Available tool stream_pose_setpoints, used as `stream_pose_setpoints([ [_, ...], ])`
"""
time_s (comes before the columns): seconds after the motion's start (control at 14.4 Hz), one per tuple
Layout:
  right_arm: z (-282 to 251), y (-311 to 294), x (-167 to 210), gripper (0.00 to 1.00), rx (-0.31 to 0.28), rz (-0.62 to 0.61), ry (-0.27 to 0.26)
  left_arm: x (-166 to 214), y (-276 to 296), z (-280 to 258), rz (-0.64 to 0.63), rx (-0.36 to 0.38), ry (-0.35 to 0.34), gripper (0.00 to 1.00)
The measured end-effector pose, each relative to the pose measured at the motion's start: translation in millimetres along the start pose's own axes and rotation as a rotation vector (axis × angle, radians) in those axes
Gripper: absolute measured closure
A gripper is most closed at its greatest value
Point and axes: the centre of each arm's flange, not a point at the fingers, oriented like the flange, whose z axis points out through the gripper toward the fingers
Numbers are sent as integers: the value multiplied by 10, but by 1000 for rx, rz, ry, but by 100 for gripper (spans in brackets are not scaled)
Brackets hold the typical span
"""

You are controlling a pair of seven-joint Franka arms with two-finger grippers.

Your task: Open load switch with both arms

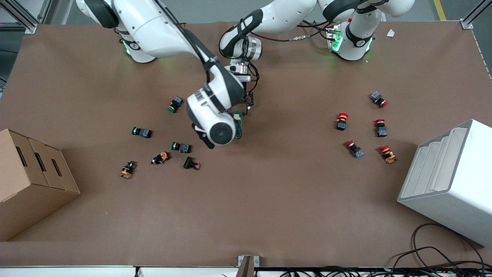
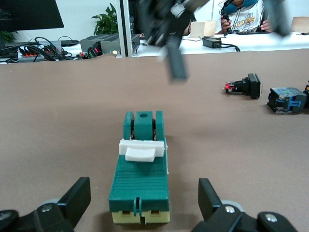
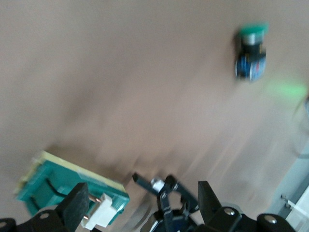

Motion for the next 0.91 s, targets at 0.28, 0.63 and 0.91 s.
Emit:
stream_pose_setpoints([
  [0.28,-803,662,1093,0,57,-299,61,25,10,12,-5,2,4,1],
  [0.63,-1488,1663,2315,0,129,-623,154,134,33,41,-8,14,10,1],
  [0.91,-1811,2534,3138,0,212,-797,221,515,145,-25,38,88,-64,1],
])
